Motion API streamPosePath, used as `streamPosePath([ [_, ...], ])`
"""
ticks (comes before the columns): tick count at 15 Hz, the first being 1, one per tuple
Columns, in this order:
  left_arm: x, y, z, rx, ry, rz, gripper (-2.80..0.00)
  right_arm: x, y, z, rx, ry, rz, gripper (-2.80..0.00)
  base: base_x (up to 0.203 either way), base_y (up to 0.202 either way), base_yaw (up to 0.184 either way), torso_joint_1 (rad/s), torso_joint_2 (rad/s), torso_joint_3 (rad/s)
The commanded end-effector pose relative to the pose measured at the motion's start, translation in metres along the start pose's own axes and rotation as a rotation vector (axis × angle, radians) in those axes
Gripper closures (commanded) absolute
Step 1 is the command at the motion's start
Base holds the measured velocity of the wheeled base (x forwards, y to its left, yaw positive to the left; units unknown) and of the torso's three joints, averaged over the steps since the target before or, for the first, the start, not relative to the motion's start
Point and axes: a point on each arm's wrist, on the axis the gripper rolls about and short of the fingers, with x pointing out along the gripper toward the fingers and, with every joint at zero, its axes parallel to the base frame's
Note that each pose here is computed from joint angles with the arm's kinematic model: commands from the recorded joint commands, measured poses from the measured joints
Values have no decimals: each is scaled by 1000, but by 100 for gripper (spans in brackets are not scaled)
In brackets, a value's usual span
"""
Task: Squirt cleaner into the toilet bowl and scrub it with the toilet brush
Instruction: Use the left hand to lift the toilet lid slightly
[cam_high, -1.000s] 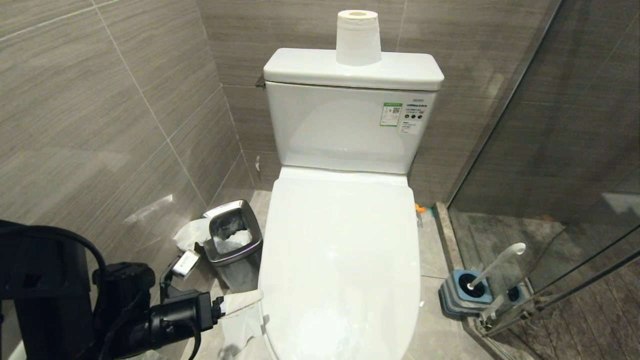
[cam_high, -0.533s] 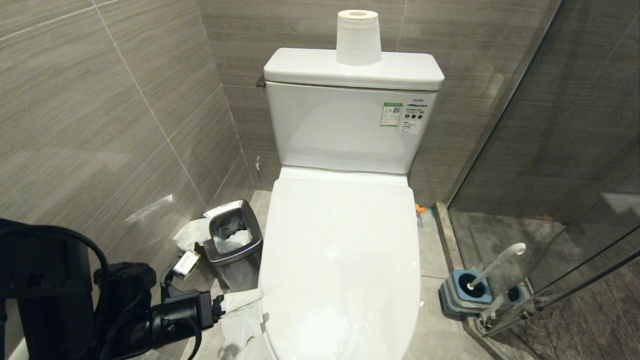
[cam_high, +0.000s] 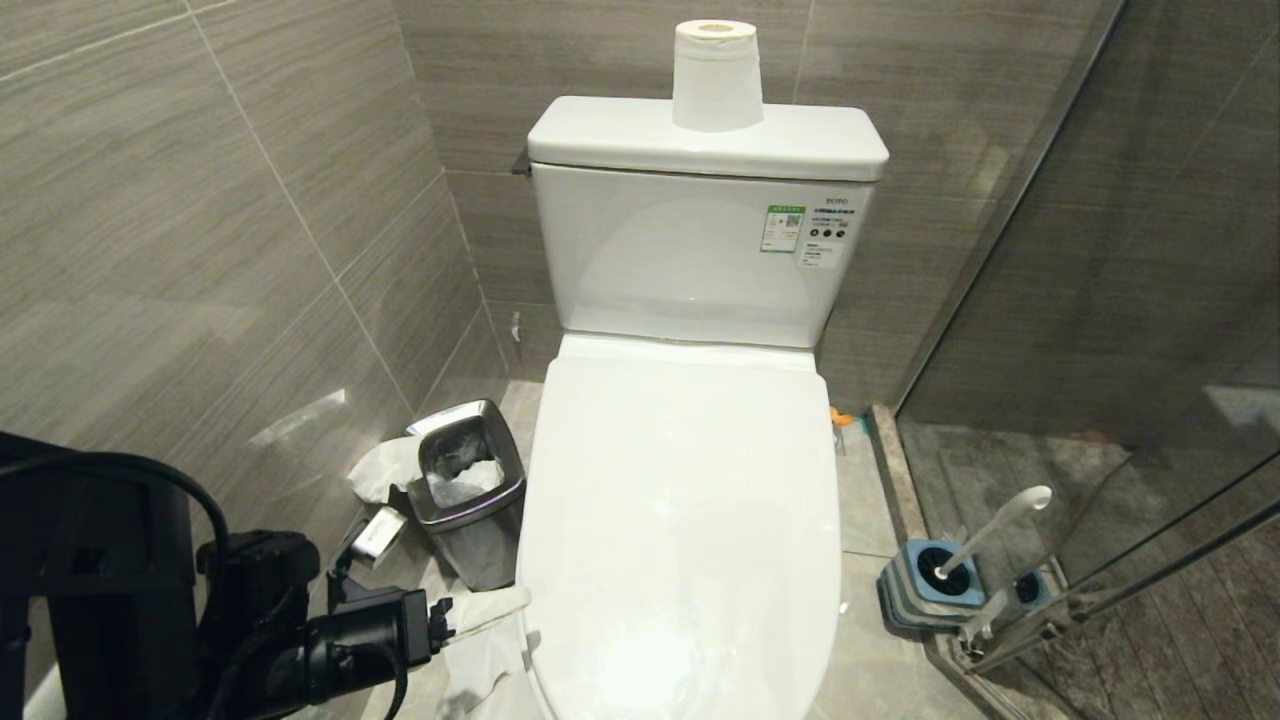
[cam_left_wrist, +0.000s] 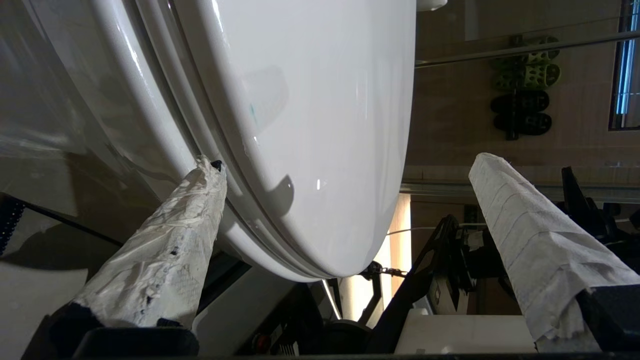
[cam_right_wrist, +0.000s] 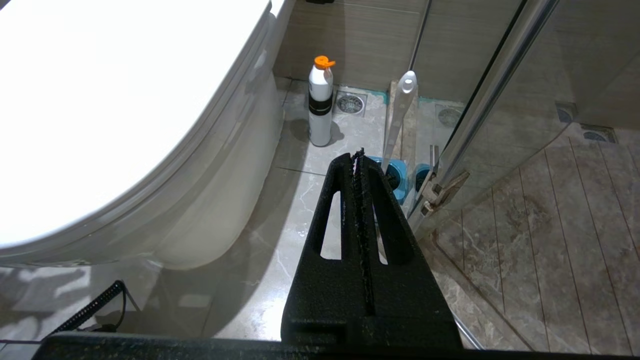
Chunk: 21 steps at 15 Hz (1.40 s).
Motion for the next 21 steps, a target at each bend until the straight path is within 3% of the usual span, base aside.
streamPosePath([
  [1, -1, 0, -2, -7, 5, -1, -280, 0, 0, 0, 0, 1, 1, 0, 0, 0, 0, 0, 0, 0],
  [21, 5, -1, -13, -25, 55, -8, -280, 0, 0, 0, 0, 1, 0, 0, 0, 0, 0, 0, 0, 0],
])
